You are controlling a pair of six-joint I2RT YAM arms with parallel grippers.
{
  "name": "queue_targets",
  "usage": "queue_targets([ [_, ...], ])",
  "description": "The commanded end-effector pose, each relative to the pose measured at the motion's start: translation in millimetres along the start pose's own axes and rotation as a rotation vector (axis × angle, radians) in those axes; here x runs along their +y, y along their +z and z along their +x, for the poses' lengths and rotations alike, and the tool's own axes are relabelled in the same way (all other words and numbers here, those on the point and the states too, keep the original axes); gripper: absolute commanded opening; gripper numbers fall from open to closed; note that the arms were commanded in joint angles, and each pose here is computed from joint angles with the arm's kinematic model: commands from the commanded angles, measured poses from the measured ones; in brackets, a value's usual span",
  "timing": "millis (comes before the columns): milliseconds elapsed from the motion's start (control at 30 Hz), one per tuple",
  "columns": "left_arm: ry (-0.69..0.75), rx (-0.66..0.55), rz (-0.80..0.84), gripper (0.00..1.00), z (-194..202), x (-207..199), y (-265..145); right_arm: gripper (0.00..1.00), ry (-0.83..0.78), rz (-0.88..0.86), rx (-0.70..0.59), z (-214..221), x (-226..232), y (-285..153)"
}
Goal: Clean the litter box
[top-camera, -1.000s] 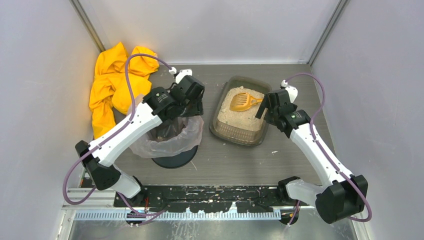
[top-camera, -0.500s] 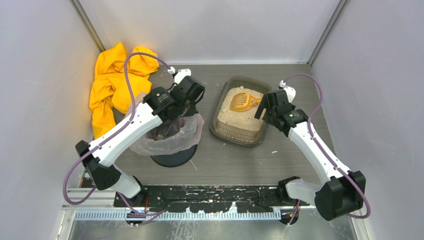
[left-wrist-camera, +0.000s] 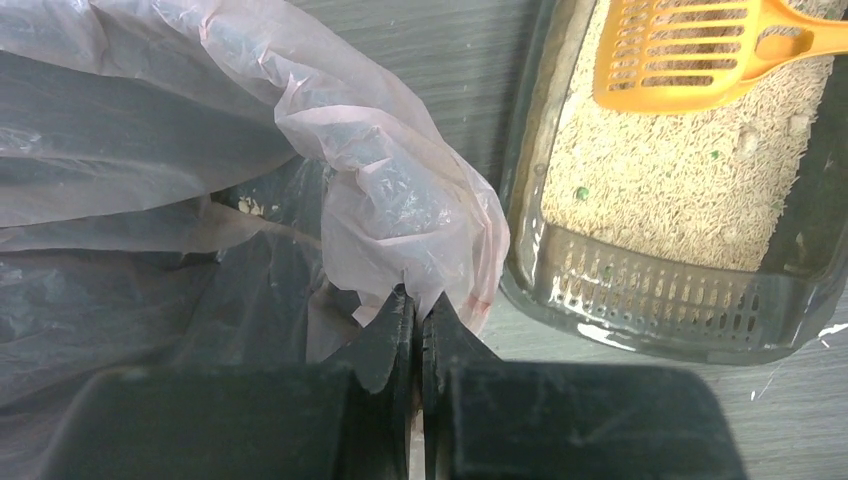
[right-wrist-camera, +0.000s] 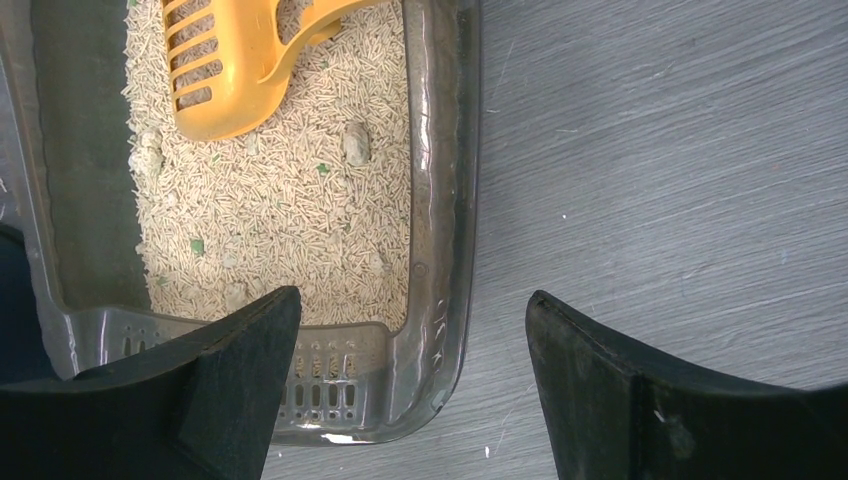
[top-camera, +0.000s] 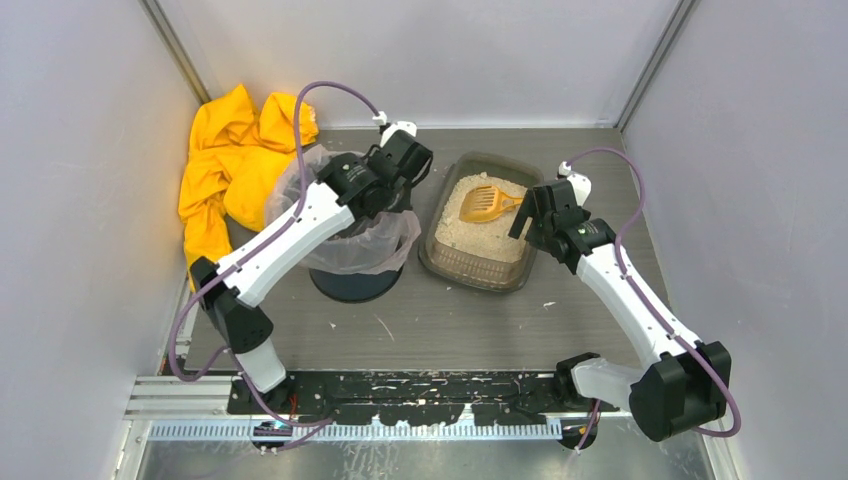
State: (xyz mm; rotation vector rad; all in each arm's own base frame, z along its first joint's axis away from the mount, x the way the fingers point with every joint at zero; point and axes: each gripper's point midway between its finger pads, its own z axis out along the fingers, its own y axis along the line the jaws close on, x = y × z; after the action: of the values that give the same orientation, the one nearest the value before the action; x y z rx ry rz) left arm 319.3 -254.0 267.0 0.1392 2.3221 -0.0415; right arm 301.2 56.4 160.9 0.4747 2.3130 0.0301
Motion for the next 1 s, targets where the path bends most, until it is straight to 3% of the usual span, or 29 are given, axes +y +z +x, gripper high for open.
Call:
queue_targets([
  [0,0.039,-0.057,0.093,0.0,-28,-31,11,0.87,0.016,-0.013,-0.047,-12,4,-1],
  [67,0.04,-0.053,0.091,0.02,-29,-34,14,0.86,0.022,-0.015,-0.056,-13,5,0],
  [100,0.038,-0.052,0.09,0.07,-29,-34,14,0.85,0.029,-0.014,-0.066,-14,4,0],
  [167,0.029,-0.054,0.084,0.32,-29,-31,12,0.84,0.048,-0.003,-0.095,-17,1,2],
  [233,0.009,-0.072,0.065,0.74,-30,-22,5,0.84,0.069,0.012,-0.126,-21,-2,3],
  [300,-0.011,-0.101,0.043,0.94,-32,-11,-3,0.85,0.094,0.03,-0.156,-27,-4,4],
  [333,-0.023,-0.119,0.038,0.99,-33,-6,-9,0.85,0.107,0.034,-0.172,-32,-4,3],
  [533,-0.12,-0.21,0.089,1.0,-35,20,-52,0.86,0.121,0.031,-0.191,-61,14,17],
  [700,-0.165,-0.259,0.243,1.0,-22,19,-84,0.85,0.127,0.035,-0.146,-74,24,45],
  [967,-0.075,-0.31,0.404,1.0,-31,-34,-120,0.83,0.142,0.016,-0.149,-77,23,49],
])
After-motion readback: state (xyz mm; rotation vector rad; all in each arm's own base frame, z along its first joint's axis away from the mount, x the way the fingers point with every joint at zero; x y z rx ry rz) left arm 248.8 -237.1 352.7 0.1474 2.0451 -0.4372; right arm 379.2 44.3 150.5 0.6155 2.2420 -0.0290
